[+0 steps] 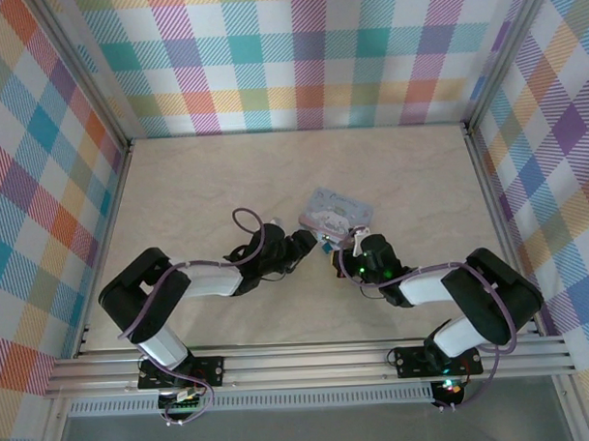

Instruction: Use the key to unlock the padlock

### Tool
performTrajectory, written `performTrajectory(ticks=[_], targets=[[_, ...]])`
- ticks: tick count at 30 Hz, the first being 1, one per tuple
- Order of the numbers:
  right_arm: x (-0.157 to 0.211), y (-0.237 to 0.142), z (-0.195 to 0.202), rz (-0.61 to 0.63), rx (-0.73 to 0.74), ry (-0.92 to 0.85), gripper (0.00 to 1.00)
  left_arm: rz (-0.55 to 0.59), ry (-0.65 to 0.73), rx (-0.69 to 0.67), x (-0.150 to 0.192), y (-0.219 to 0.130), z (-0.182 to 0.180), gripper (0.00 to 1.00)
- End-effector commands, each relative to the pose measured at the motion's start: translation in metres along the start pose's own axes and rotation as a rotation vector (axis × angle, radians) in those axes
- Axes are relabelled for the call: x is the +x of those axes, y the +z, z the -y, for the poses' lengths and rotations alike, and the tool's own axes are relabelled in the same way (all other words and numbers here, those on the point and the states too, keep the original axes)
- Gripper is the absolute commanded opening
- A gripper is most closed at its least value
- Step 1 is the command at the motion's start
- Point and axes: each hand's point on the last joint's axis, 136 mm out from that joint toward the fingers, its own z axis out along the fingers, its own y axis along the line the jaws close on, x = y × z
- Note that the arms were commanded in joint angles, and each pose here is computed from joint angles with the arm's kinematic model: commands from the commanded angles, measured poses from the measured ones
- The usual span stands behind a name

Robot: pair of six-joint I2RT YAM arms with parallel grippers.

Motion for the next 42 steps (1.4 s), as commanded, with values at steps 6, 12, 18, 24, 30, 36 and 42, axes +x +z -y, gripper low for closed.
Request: performTrajectory(ticks=[6,12,18,24,30,36,42], targets=[[-0.001,-0.009,-0.01,-0.062,-0.006,0.297,0.0,-0.004,-0.104,0.157,-0.001,0.013,0.016,0.56],[-0.003,-0.011,-0.016,-0.069,-0.03,0.411,0.0,-0.032,-0.128,0.167,0.008,0.022,0.016,0.52],[-0.007,-0.01,-0.02,-0.067,-0.054,0.477,0.0,-0.065,-0.171,0.163,0.02,0.031,0.012,0.48],[-0.009,-0.013,-0.022,-0.067,-0.057,0.502,0.0,-0.074,-0.202,0.201,0.024,0.036,0.014,0.45],[-0.008,-0.013,-0.02,-0.072,-0.048,0.51,0.0,-0.073,-0.196,0.222,0.024,0.035,0.02,0.45],[-0.009,-0.012,-0.022,-0.073,-0.062,0.521,0.0,-0.108,-0.192,0.234,0.035,0.043,0.027,0.39],[-0.009,-0.012,-0.024,-0.078,-0.074,0.546,0.0,-0.094,-0.18,0.232,0.033,0.046,0.027,0.32]])
